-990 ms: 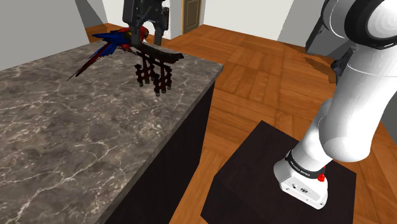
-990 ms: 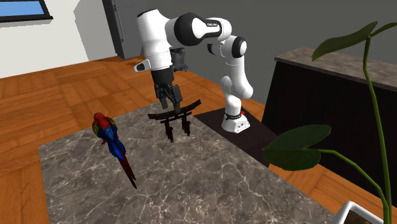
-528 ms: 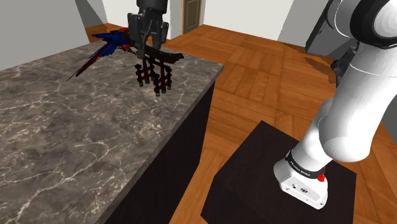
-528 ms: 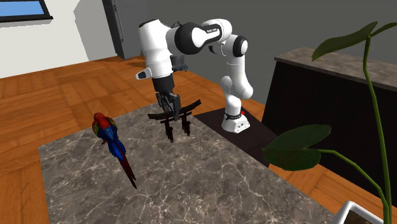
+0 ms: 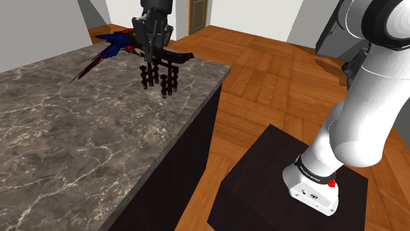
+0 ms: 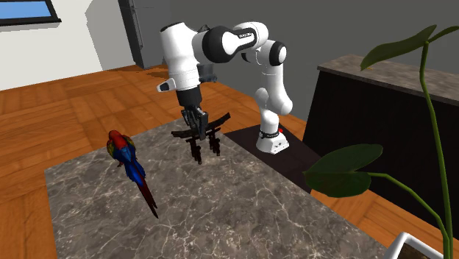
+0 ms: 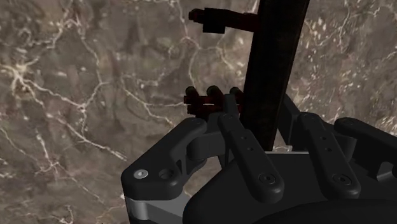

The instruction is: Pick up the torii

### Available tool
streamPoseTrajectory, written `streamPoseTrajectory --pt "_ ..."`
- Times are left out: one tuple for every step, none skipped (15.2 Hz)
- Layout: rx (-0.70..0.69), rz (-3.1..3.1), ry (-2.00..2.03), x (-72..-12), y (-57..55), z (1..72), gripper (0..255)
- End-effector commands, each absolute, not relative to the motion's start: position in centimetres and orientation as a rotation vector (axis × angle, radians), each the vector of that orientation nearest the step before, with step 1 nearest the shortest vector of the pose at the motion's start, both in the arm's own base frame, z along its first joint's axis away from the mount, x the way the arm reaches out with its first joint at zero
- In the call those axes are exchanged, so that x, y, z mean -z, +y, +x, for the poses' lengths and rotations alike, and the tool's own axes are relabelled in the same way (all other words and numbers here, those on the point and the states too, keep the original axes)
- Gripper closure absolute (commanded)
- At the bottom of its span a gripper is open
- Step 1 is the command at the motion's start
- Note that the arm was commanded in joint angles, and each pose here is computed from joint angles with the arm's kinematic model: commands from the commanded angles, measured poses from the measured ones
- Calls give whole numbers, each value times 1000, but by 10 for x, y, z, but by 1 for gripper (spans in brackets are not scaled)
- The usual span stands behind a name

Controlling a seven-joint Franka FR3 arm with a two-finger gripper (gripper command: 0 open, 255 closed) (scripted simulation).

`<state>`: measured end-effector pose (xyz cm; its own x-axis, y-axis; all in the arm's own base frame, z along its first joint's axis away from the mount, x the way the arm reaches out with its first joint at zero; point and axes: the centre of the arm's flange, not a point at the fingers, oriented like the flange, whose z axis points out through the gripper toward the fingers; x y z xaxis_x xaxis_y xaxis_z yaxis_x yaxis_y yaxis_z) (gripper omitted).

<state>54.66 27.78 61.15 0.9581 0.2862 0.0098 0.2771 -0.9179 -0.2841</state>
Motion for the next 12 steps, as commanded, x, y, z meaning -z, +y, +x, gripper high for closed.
streamPoseTrajectory --pt "-47 -2826 -413 -610 276 547 255" --pt "-47 -2826 -413 -616 276 547 255" --pt "-47 -2826 -413 -621 276 547 255" --pt "-47 -2826 -413 -626 276 547 255" --pt "-47 -2826 -413 -631 276 547 255" --pt "-47 -2826 -413 -637 276 547 255" --pt "-47 -2826 -413 -642 276 547 255" --pt "-47 -2826 -413 -647 276 547 255" --pt "-47 -2826 -413 -652 276 547 255" --pt "-47 -2826 -413 -658 276 547 255" --pt "-47 -2826 -413 -663 276 547 255" --pt "-47 -2826 -413 -668 276 547 255"
